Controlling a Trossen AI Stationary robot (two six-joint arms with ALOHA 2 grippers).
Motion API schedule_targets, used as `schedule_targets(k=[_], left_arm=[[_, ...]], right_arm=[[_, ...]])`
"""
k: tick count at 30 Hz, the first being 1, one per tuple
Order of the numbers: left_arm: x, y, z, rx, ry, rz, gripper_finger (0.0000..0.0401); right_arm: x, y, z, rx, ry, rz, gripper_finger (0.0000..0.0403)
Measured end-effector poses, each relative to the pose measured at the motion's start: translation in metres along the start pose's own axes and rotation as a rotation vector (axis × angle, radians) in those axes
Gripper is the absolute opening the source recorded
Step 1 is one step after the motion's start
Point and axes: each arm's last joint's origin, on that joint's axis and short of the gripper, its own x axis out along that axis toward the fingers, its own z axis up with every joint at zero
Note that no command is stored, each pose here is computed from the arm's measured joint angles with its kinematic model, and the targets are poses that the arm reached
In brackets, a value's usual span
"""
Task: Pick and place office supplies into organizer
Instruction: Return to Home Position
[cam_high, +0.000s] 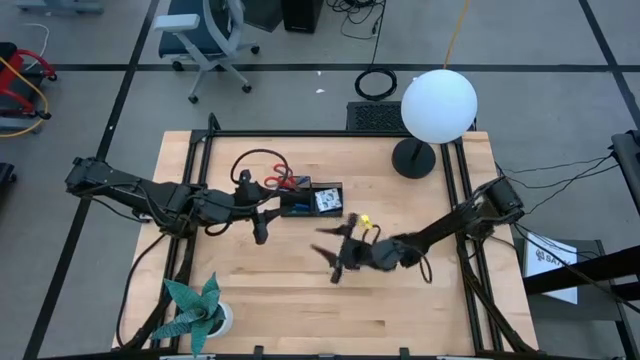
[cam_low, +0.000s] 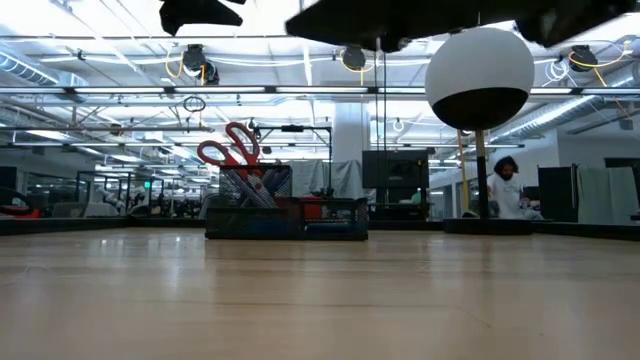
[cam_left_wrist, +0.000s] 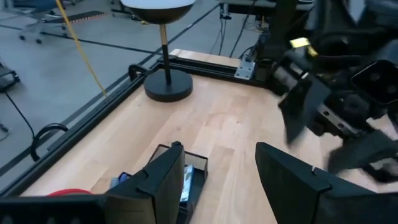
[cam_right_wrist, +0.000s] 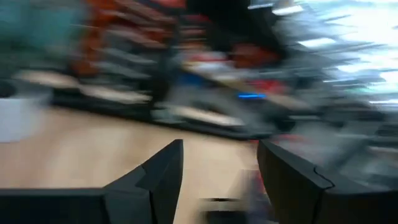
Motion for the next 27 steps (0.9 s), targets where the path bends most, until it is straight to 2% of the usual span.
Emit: schedule_targets(k=[4,6,9,14,18,24,27], left_arm=[[0.000,0.000,0.000,0.009,0.003,-0.008,0.0205],[0.000,0.000,0.000,0.008,0.003,-0.008,0.0205],[0.000,0.000,0.000,0.011,0.003,-0.009,0.0205],[0.000,0.000,0.000,0.032,0.003,-0.010,0.0205],[0.000,-0.001,0.000,0.061,-0.002,-0.020,0.0205],[0.008,-0.003,-0.017,0.124,-0.158,-0.185,0.0205],[0.009,0.006,-0.029,0.145,-0.186,-0.185,0.0205]], right_arm=[[0.012,-0.030,0.010,0.193,-0.015,0.448,0.0196],[0.017,-0.050,0.016,0.292,-0.017,0.536,0.0196],[0.017,-0.068,0.020,0.355,-0.022,0.522,0.0196],[0.006,-0.076,0.018,0.324,-0.065,0.512,0.0196],[0.001,-0.084,0.016,0.326,-0.064,0.423,0.0196],[-0.011,-0.105,0.011,0.363,-0.050,0.373,0.0196],[-0.021,-0.118,0.009,0.386,-0.060,0.351,0.0196]])
